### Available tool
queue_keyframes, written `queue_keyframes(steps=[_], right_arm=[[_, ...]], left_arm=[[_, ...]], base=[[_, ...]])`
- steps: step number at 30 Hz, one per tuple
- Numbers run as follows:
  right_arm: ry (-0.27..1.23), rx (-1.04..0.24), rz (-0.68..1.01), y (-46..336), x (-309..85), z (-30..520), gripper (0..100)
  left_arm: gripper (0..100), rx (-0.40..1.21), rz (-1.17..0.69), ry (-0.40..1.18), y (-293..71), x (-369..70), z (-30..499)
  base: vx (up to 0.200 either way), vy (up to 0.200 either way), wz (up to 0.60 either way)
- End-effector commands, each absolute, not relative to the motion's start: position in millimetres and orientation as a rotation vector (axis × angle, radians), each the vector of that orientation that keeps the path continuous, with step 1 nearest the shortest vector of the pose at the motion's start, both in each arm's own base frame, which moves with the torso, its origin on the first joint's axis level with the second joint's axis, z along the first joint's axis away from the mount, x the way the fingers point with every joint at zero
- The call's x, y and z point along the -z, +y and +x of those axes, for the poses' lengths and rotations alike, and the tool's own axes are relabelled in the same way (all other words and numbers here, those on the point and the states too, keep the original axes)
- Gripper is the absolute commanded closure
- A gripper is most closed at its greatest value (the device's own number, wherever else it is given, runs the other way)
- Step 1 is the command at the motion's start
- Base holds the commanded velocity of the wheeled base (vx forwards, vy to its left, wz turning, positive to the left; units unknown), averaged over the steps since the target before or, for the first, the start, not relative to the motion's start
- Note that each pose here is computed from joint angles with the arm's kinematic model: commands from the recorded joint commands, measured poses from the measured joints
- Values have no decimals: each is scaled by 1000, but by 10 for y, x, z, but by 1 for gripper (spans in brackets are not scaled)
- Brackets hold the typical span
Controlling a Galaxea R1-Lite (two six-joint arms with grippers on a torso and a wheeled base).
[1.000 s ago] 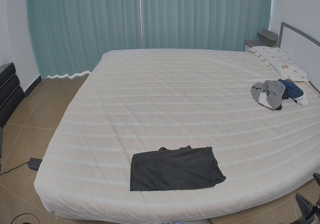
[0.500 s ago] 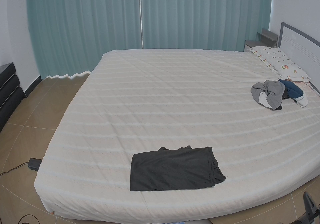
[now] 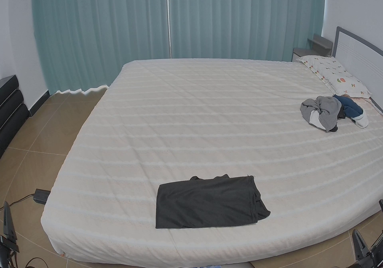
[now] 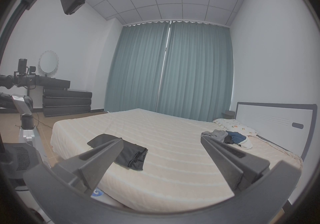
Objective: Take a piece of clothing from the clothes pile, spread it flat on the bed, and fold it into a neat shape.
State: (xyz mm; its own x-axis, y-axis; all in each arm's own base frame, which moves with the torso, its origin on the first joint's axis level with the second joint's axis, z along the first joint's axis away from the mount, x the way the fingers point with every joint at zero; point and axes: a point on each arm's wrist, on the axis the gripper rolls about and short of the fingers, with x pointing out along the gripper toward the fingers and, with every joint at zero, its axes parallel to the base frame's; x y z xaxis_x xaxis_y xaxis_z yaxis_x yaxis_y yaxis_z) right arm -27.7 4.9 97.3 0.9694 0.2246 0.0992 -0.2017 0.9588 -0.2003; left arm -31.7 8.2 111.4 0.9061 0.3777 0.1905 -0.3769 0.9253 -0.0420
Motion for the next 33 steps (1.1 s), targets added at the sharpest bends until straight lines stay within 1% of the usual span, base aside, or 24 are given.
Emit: queue_keyframes(steps=[1,3,5,7,9,10,12,15,17,18,20,22,27,31,33], right_arm=[[-121,-190,-186,43,-863,-237,0],[-96,-180,-180,40,-838,-234,0],[-91,-180,-176,40,-833,-234,0],[-91,-169,-176,38,-835,-233,0],[-88,-133,-172,30,-835,-232,0],[-84,-87,-170,20,-835,-231,0],[-80,-50,-171,11,-834,-230,0],[-79,-43,-160,10,-834,-230,0],[-69,-50,-51,10,-826,-229,0],[-25,-20,-17,6,-790,-223,0],[41,2,8,-2,-736,-237,0],[31,25,4,-5,-762,-242,0],[8,11,-5,-2,-761,-230,0],[-2,5,-8,-1,-758,-227,0],[-2,5,-6,-1,-758,-227,0]], left_arm=[[0,-278,5,-165,59,-935,-247],[0,-222,13,-131,47,-900,-238],[0,-185,27,-57,39,-824,-229],[0,-151,21,-46,32,-814,-228],[0,-116,22,-52,24,-817,-226],[0,-94,21,-53,19,-817,-226],[0,-82,10,-49,16,-818,-228],[0,-79,-14,-48,16,-819,-229],[0,-70,-18,-48,14,-819,-229],[0,-64,-26,-44,12,-812,-227],[0,-58,-44,-32,11,-797,-225],[0,-46,-44,-1,8,-765,-225],[0,-37,-31,1,7,-762,-226],[0,14,11,6,-4,-759,-225],[0,12,-25,2,-5,-764,-227]], base=[[0,0,0],[0,0,0],[0,0,0],[0,0,0],[0,0,0],[0,0,0],[0,0,0],[0,0,0],[0,0,0],[0,0,0],[0,0,0],[0,0,0],[0,0,0],[0,0,0],[0,0,0]])
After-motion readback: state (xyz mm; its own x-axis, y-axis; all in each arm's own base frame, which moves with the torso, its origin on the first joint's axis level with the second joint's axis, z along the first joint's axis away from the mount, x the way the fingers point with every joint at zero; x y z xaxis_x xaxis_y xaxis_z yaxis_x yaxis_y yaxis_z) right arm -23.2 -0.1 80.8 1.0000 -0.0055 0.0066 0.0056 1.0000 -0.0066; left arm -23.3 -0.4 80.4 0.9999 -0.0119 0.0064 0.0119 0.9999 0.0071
